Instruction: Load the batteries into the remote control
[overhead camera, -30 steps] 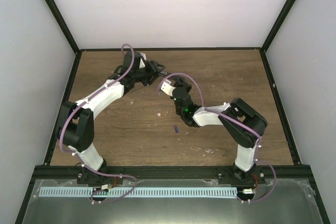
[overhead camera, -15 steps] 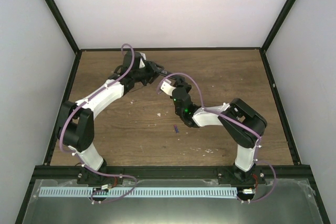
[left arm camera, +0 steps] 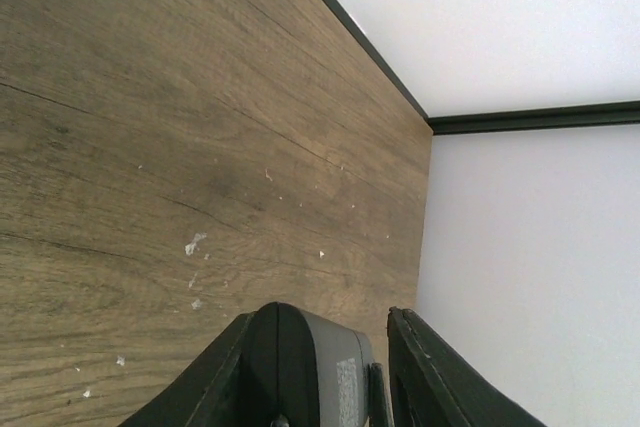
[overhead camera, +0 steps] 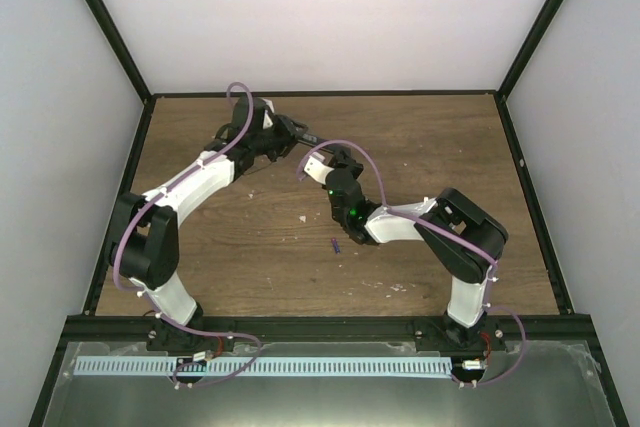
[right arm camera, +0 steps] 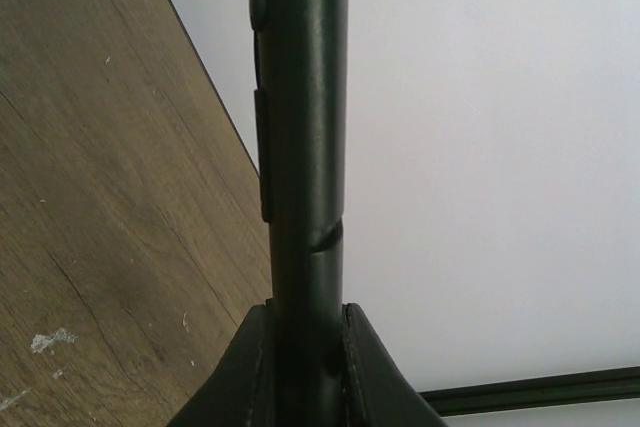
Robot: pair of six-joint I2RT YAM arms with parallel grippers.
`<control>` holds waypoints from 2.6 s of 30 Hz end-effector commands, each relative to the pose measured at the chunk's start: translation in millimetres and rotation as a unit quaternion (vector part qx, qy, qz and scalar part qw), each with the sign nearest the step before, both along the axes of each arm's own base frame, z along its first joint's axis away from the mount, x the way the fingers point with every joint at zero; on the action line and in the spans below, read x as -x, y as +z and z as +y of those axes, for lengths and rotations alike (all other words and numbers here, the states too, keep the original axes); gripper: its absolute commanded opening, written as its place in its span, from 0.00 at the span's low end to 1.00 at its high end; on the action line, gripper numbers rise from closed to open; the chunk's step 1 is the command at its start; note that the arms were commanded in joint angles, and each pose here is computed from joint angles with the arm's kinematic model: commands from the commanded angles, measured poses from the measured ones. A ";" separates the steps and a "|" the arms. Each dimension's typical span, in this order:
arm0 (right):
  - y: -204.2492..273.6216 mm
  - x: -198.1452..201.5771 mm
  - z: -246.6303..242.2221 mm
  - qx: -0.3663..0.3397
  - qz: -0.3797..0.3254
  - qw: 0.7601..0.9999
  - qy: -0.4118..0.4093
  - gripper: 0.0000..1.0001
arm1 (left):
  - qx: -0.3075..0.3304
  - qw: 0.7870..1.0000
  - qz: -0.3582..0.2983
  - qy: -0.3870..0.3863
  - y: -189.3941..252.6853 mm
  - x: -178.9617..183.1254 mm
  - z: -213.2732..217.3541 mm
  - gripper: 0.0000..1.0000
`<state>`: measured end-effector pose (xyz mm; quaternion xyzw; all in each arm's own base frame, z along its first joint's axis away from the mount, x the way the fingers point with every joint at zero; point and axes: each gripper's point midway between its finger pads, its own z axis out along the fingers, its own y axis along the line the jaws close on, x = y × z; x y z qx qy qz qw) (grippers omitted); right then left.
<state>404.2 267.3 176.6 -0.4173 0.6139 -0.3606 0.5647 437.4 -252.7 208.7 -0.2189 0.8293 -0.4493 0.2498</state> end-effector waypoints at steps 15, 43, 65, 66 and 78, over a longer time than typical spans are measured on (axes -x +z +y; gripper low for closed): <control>18.8 -3.8 11.7 -0.040 -0.019 0.999 -0.001 0.06 | 0.006 0.999 -0.032 -0.002 13.1 -10.6 -1.2 0.18; 14.2 18.7 27.5 -0.242 0.222 0.929 0.168 1.00 | 0.022 0.980 -0.137 -0.145 8.7 12.0 -8.4 0.16; -2.2 56.5 15.6 -0.247 0.374 0.848 0.282 0.88 | 0.032 0.949 -0.189 -0.248 16.7 32.1 -23.9 0.00; -1.8 55.9 15.1 -0.247 0.372 0.849 0.282 0.87 | 0.035 0.948 -0.189 -0.253 16.3 32.8 -24.9 0.00; -1.4 55.5 5.4 -0.249 0.367 0.851 0.280 0.68 | 0.024 0.940 -0.191 -0.282 12.1 35.7 -27.9 0.00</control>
